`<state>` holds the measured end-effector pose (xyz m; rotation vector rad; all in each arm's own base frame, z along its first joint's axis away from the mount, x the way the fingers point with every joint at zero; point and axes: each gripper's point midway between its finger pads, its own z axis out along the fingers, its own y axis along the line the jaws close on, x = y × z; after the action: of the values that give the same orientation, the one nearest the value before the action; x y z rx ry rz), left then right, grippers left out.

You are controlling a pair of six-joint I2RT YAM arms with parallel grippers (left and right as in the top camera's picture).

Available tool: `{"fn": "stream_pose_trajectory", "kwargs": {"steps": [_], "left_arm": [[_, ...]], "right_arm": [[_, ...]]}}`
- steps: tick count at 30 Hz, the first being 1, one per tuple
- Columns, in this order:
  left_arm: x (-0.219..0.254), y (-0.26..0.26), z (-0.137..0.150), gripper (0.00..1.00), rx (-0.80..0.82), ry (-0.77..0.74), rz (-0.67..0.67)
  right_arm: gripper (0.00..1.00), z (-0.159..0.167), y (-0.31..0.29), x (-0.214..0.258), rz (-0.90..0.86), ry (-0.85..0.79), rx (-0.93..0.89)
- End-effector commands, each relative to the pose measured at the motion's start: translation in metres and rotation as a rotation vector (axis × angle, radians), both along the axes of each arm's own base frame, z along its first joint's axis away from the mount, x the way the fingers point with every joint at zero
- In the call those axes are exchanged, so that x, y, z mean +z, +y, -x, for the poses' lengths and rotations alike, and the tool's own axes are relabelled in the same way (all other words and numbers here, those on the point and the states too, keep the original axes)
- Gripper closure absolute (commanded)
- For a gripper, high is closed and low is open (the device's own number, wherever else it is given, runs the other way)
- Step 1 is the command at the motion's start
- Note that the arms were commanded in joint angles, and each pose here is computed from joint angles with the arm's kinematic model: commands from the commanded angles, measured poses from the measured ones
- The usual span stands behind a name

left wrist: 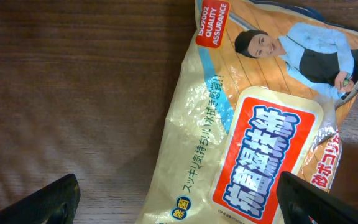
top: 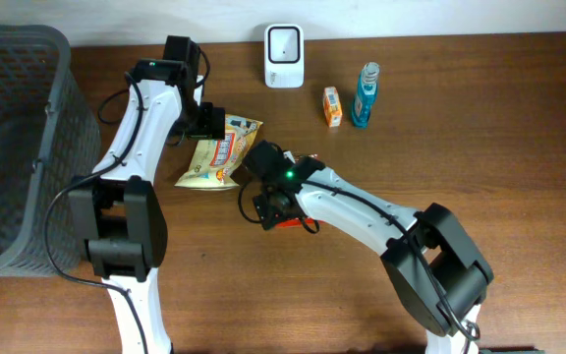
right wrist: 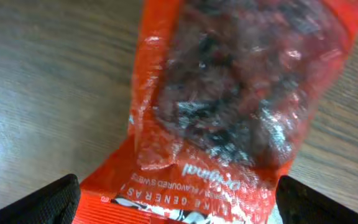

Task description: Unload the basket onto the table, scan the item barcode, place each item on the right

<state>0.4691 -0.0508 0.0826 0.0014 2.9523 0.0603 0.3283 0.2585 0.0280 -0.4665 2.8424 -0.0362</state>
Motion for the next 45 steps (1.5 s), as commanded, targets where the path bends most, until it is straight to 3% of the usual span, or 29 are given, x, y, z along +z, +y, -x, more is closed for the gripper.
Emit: {"fn": "stream_pose_trajectory", "kwargs": {"steps": [1, 10, 11, 13, 15, 19, 24, 31, 40, 45], "left_arm": [[0.003, 0.002, -0.004, 0.01, 0.000, -0.011, -0.007], [0.003, 0.002, -0.004, 0.01, 0.000, -0.011, -0.007], [0.003, 0.002, -0.004, 0.01, 0.000, -0.011, -0.007], [0.003, 0.002, -0.004, 0.01, 0.000, -0.011, -0.007], [0.003, 0.002, -0.004, 0.01, 0.000, -0.011, -0.007], [0.003, 0.002, -0.004, 0.01, 0.000, -0.011, -0.007], [0.003, 0.002, -0.004, 0.01, 0.000, -0.011, -0.007], [0.003, 0.002, -0.004, 0.01, 0.000, -0.011, -0.007], [0.003, 0.002, -0.004, 0.01, 0.000, -0.011, -0.007], [0.003, 0.002, -0.004, 0.01, 0.000, -0.011, -0.007]], "right_arm": [[0.01, -0.001, -0.007, -0.006, 0.035, -0.025, -0.040], [0.04, 0.000, -0.021, -0.040, 0.125, 0.005, -0.094], [0.09, 0.000, -0.020, -0.041, 0.125, 0.005, -0.094], [0.30, 0.000, -0.020, -0.041, 0.123, 0.004, -0.098], [0.40, -0.001, -0.021, -0.041, 0.125, 0.002, -0.099], [0.75, -0.001, -0.020, -0.040, 0.123, 0.000, -0.099], [0.96, -0.004, -0.017, -0.025, 0.126, 0.003, -0.098], [0.96, -0.019, 0.018, 0.050, 0.006, 0.008, -0.052], [0.96, 0.028, 0.060, 0.081, -0.393, 0.374, 0.207], [0.96, 0.037, 0.057, 0.093, -0.572, 0.477, 0.314]]}}
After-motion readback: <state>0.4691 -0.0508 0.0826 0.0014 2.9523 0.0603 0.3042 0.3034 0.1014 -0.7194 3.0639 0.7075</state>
